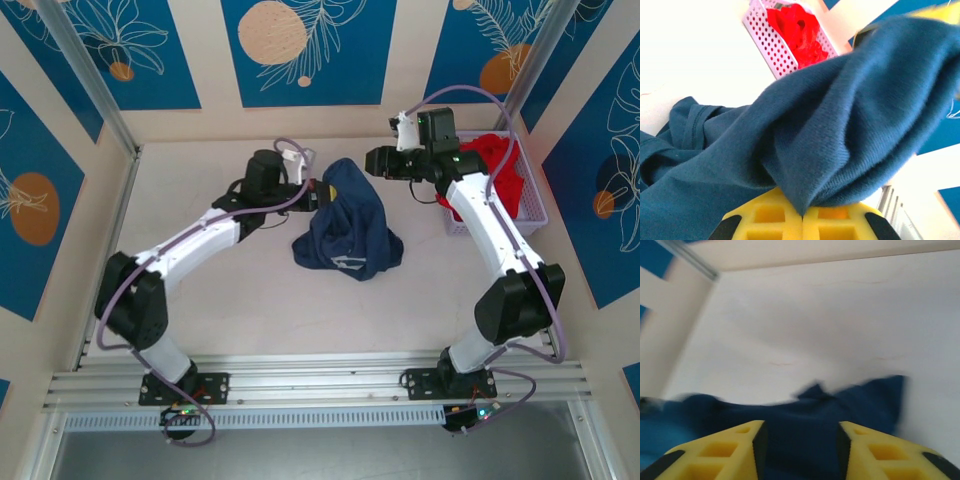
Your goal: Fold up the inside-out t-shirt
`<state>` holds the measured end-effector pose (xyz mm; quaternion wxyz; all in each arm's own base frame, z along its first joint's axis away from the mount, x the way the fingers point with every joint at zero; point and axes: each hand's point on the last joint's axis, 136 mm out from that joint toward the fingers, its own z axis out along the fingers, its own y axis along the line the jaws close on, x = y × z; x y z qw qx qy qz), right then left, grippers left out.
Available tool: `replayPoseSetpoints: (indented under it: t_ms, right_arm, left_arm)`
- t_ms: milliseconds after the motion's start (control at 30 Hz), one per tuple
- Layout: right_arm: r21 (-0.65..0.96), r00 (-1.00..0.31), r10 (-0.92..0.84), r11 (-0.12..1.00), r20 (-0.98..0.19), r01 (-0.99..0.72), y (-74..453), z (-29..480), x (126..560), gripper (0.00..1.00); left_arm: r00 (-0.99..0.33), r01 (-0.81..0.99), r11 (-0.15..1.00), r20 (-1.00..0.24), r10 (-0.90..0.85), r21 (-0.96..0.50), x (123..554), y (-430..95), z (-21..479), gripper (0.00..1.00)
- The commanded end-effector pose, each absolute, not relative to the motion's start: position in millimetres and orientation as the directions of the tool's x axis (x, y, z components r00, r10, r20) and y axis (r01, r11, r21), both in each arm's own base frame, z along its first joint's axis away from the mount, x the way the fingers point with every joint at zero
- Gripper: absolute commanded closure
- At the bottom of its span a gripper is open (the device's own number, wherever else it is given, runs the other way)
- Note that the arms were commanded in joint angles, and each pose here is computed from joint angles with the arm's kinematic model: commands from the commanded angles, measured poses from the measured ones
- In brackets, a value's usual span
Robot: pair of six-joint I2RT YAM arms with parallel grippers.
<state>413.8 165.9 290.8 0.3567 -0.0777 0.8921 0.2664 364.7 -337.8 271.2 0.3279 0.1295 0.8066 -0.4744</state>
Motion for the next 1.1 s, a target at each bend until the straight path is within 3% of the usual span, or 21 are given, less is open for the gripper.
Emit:
replayPoseSetpoints:
  t_ms: [0, 167, 367, 667, 867, 933, 1067]
  right_arm:
    - [0.193, -0.712, -0.080, 0.936, -0.698, -0.294, 135, 285, 382, 0.53]
    - [0.274, -0.680, -0.150, 0.837, -0.718, -0.474, 188, 271, 314, 0.49]
    - [0.328, -0.663, -0.193, 0.749, -0.723, -0.576, 242, 237, 264, 0.51]
    - [0.280, -0.668, -0.156, 0.822, -0.728, -0.497, 250, 200, 313, 0.57]
    - [0.300, -0.667, -0.152, 0.806, -0.729, -0.511, 250, 199, 325, 0.57]
    - [0.317, -0.667, -0.147, 0.792, -0.730, -0.521, 251, 199, 326, 0.63]
    - [0.369, -0.657, -0.127, 0.742, -0.743, -0.560, 249, 215, 325, 0.95]
  left_arm:
    - [-0.761, 0.496, 0.491, -0.631, -0.151, -0.716, 347, -322, 306, 1.00]
    - [-0.761, 0.475, 0.532, -0.631, -0.152, -0.701, 343, -313, 309, 1.00]
    - [-0.764, 0.464, 0.548, -0.628, -0.150, -0.696, 343, -310, 308, 1.00]
    - [-0.763, 0.470, 0.555, -0.632, -0.136, -0.687, 339, -308, 305, 1.00]
    - [-0.760, 0.475, 0.566, -0.638, -0.121, -0.673, 338, -307, 303, 1.00]
    - [-0.762, 0.476, 0.569, -0.638, -0.114, -0.671, 338, -307, 300, 1.00]
    - [-0.757, 0.460, 0.615, -0.645, -0.106, -0.641, 344, -302, 290, 1.00]
